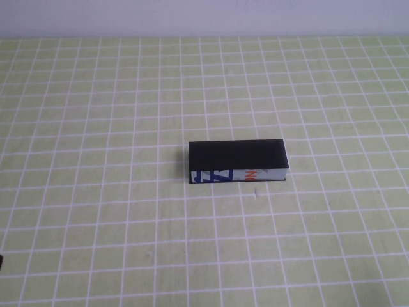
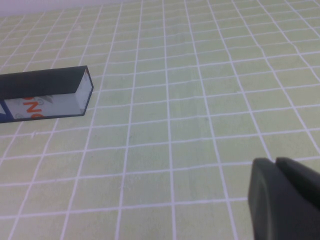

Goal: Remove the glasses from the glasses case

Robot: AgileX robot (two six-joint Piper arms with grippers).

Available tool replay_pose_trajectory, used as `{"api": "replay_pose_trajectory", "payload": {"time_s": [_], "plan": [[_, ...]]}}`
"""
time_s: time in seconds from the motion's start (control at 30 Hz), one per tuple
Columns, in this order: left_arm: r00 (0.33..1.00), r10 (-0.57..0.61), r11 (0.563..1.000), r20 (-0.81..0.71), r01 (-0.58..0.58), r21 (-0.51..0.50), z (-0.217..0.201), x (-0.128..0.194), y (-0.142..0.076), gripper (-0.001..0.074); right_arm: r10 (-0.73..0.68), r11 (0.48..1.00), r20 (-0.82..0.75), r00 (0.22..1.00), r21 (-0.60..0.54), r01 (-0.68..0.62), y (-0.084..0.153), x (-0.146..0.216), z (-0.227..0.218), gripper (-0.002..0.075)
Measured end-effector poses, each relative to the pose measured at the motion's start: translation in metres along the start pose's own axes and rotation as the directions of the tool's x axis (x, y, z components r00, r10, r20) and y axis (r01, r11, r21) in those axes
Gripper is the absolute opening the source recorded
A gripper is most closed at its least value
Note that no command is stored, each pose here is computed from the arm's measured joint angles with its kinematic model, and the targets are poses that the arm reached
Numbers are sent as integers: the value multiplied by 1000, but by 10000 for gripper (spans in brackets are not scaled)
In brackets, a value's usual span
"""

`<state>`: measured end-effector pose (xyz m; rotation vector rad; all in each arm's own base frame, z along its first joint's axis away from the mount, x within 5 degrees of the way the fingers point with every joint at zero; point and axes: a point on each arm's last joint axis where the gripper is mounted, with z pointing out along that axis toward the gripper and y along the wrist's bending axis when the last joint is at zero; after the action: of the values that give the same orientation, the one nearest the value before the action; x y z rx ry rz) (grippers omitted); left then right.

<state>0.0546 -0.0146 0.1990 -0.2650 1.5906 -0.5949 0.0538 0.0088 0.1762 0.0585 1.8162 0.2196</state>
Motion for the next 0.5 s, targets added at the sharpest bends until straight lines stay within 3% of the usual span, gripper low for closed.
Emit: {"api": "replay_pose_trajectory", "payload": {"time_s": [0.23,0.37,0.5], "plan": [[957,-16,1000,-291,22,17,14,-27,-33,-4,0,1000,0,1000,0,0,0,0,0,-17],[855,19,1000,-518,-26,-6,47,-44,-49,-4,0,1000,0,1000,0,0,0,0,0,-17],[758,128,990,-639,-130,44,94,-62,-59,-4,0,1000,0,1000,0,0,0,0,0,-17]]}}
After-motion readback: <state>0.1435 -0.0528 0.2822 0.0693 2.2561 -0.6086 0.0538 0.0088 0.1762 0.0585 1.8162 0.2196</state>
